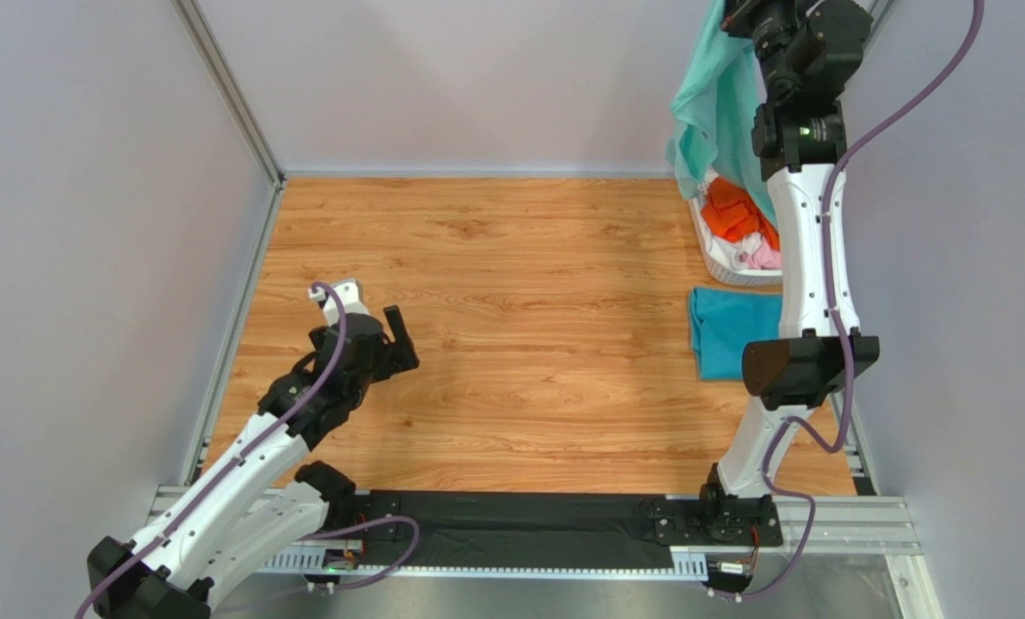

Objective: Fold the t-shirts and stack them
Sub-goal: Move the tshirt to the center of the board

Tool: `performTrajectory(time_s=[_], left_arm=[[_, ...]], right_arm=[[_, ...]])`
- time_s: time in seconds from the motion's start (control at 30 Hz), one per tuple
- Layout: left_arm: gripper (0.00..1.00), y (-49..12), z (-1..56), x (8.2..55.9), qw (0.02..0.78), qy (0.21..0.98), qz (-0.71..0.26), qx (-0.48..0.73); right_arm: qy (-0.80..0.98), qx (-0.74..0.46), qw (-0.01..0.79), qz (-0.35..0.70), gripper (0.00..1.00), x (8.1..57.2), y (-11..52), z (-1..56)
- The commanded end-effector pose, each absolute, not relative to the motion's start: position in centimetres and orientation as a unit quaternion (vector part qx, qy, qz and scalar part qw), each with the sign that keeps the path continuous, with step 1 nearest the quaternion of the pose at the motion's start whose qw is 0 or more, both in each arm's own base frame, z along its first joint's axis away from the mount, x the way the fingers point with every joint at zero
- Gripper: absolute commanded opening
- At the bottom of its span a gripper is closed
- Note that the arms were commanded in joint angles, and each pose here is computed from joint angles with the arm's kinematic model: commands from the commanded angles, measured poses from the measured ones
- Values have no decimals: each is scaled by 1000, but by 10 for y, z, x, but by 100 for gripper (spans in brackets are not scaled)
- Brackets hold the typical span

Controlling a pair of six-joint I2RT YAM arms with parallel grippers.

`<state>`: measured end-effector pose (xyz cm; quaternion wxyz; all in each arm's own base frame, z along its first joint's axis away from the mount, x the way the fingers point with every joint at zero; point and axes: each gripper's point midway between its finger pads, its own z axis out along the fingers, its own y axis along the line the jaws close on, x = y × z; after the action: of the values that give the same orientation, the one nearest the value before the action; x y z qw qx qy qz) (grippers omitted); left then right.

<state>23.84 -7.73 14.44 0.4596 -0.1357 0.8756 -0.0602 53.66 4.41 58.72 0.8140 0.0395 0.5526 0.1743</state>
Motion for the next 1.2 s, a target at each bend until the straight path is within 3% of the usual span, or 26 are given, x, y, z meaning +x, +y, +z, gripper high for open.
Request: performTrajectory(time_s=[0.0, 0.33, 0.5, 0.67, 0.77, 0.8, 0.83, 1.03, 1.17], left_arm=[[100, -82, 158, 243, 474, 866, -76, -138], [100, -87, 167, 238, 483, 857, -110, -141], [100, -90, 175, 228, 475, 857, -135, -146], [100, -88, 176, 212, 467, 853, -162, -168], [100, -85, 169, 199, 458, 851, -178, -187], [100, -86, 165, 198, 451, 853, -178, -192], [100, -85, 164, 195, 451, 851, -184, -197], [100, -86, 137, 191, 418, 864, -173, -219], [100, -93, 125, 199, 401, 876, -164, -212]], right_arm=[[476, -17, 845, 245, 0, 479, 97, 655], [435, -105, 825, 345, 0, 404, 222, 682], [475, -88, 797, 363, 0, 396, 265, 652], [538, -33, 762, 358, 0, 409, 259, 601], [637, 0, 710, 301, 0, 431, 249, 489], [625, 15, 720, 301, 0, 423, 237, 504], [672, 25, 686, 279, 0, 432, 236, 439], [766, 105, 616, 152, 0, 419, 168, 266], [806, 122, 570, 100, 0, 409, 140, 201]])
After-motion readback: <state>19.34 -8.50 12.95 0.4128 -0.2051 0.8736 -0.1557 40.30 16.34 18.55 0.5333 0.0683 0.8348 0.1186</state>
